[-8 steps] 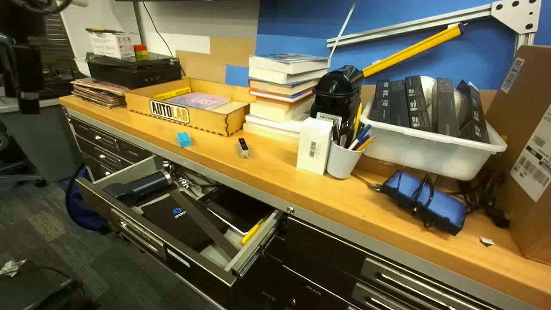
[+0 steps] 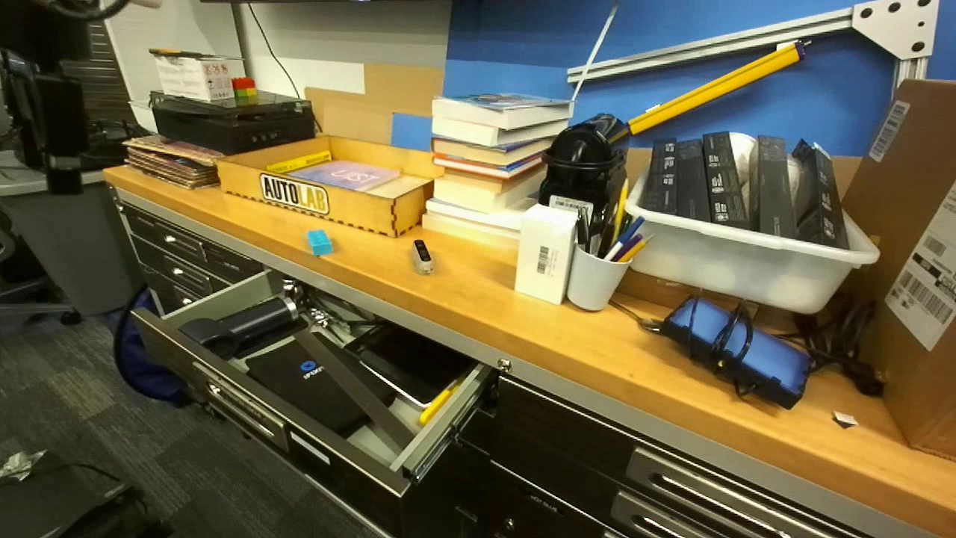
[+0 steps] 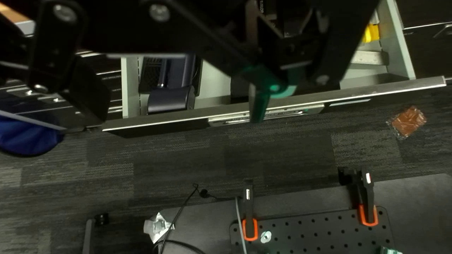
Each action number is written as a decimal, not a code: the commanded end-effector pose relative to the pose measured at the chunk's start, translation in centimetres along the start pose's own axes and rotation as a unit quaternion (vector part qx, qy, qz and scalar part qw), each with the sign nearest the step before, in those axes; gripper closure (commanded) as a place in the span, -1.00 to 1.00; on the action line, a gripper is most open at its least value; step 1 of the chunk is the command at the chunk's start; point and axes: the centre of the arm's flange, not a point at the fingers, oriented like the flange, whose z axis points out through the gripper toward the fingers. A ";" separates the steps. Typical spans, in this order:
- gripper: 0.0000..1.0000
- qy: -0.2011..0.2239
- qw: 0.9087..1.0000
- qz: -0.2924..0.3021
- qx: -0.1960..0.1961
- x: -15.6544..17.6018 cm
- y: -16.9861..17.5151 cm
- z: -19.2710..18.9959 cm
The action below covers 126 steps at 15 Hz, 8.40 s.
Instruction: Pick up the blue block and put it in the open drawer then close the drawer
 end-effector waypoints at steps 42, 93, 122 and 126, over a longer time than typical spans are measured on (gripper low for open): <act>-0.46 0.074 0.960 0.270 -0.005 30.1 -4.5 12.7; -1.00 -0.247 0.949 0.180 0.076 14.1 2.8 30.8; -1.00 0.065 0.936 0.334 0.091 23.7 3.4 28.0; -1.00 0.127 0.902 0.402 0.089 21.6 2.8 27.1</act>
